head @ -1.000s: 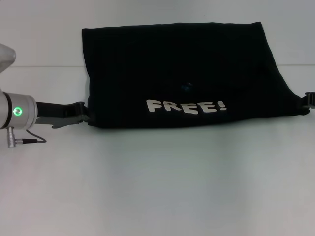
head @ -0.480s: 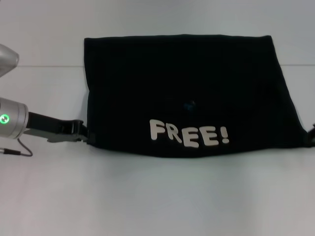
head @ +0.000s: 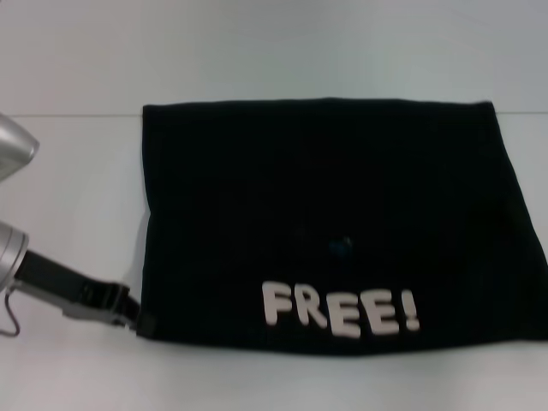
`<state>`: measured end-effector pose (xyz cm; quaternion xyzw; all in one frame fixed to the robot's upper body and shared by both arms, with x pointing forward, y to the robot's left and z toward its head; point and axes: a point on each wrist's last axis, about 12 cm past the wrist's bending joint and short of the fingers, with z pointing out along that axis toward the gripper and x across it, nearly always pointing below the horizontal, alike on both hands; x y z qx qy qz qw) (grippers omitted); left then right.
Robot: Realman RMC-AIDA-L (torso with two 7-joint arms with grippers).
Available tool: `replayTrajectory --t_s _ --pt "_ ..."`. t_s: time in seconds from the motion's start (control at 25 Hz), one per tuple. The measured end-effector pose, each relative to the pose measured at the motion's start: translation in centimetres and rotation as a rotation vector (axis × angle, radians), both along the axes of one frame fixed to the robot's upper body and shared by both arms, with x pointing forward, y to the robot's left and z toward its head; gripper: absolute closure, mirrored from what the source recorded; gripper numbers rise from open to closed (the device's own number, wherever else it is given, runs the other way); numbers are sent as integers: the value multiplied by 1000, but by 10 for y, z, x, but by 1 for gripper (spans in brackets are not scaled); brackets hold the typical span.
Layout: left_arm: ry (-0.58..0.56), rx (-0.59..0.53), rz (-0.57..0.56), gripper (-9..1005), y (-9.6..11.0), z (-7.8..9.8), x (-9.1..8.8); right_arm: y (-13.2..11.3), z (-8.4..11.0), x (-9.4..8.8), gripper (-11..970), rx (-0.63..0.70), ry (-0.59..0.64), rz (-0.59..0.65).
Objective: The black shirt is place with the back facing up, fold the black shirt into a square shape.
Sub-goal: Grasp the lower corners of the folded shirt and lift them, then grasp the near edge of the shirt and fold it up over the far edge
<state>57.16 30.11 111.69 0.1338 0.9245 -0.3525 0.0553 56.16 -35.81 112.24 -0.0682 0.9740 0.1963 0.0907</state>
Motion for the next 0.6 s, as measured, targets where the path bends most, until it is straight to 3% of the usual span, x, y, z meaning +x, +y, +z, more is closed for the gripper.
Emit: replayTrajectory --t_s 0.36,0.6 --pt "137 -44 -160 992 -3 -6 -34 -5 -3 -36 924 70 136 75" --pt "111 -122 -180 992 0 2 -36 -9 2 -38 924 150 82 98"
